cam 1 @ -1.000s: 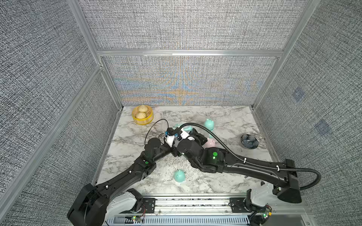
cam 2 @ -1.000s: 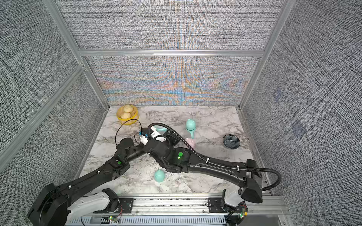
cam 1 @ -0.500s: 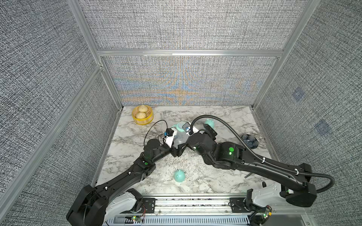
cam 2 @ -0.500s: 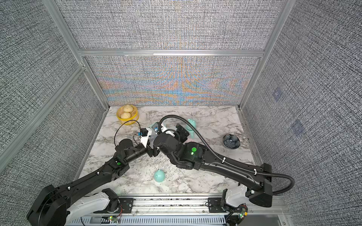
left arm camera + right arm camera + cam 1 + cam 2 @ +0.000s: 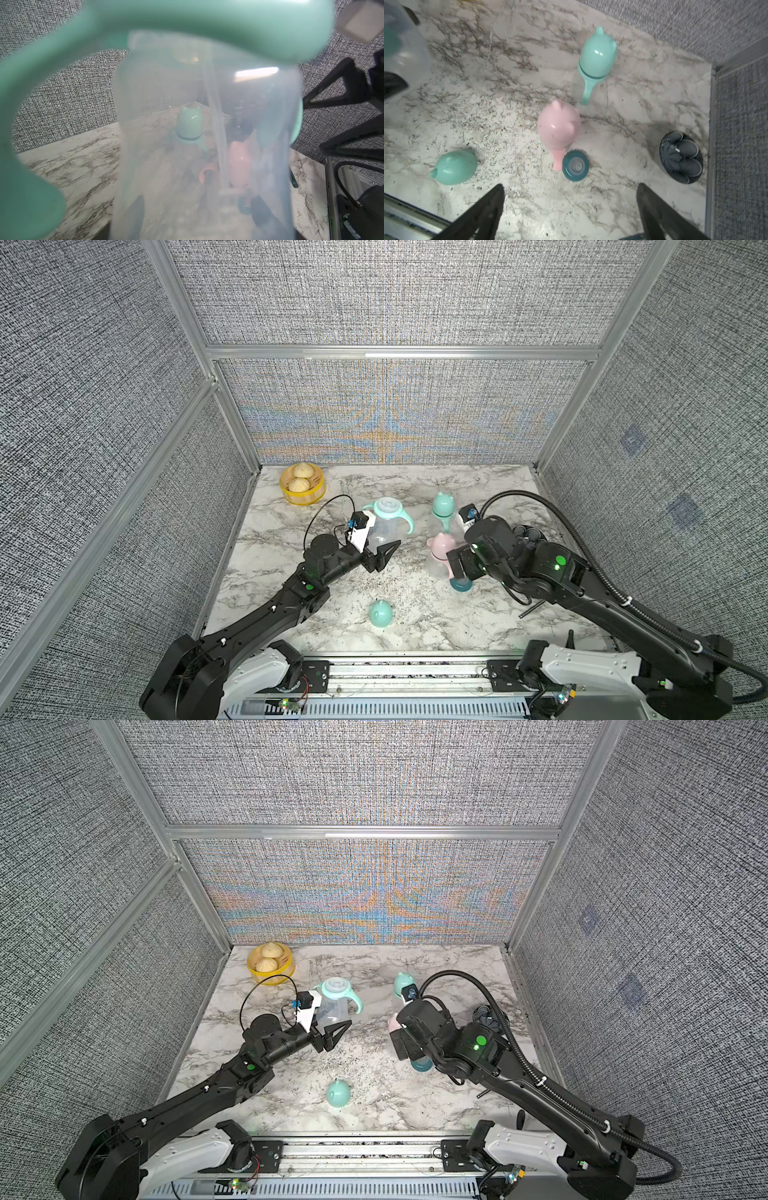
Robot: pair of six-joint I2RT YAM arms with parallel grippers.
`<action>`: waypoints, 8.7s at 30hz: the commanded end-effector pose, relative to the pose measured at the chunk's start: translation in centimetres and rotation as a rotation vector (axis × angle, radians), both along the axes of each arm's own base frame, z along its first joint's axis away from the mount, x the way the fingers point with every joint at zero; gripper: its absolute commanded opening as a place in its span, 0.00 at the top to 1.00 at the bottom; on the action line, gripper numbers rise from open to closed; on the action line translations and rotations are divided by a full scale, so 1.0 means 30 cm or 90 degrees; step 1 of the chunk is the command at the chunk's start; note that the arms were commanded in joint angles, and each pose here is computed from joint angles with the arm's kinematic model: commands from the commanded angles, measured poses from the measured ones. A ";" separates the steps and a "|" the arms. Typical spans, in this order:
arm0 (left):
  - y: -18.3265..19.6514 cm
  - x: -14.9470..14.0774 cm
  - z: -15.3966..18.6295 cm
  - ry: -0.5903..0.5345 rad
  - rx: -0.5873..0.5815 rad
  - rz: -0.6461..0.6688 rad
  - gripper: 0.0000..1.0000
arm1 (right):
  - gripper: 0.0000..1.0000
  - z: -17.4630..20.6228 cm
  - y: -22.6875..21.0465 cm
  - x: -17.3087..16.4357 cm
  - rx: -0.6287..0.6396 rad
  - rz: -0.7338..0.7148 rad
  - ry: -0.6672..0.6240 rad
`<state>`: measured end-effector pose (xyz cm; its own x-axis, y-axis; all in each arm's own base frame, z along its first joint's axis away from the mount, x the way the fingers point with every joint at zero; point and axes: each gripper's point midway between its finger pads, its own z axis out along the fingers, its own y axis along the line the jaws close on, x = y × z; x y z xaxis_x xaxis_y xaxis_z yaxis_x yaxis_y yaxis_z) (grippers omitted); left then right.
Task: Assemble the baby bottles
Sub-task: Pick up the nipple from the center of the board, then close the nipple on the baby bottle.
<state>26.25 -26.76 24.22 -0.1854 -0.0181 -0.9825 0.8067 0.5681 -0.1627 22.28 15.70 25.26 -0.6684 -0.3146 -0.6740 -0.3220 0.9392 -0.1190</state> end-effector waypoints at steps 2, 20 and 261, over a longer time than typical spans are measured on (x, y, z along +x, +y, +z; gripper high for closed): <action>-0.016 -0.007 0.037 -0.019 -0.013 -0.022 1.00 | 0.01 -0.141 -0.059 -0.045 0.037 -0.085 0.090; -0.006 -0.031 0.049 -0.024 -0.014 -0.029 1.00 | 0.09 -0.562 -0.131 0.047 0.125 -0.258 0.172; -0.020 -0.086 -0.125 -0.241 0.085 0.039 1.00 | 0.46 -0.011 0.479 -0.040 0.123 -0.062 0.592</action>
<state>22.62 -27.36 15.64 0.0705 0.2422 -0.9677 0.8141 0.5466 0.1962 22.60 31.81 25.63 -0.9724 -0.2333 -0.0064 -0.2181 0.8985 0.3810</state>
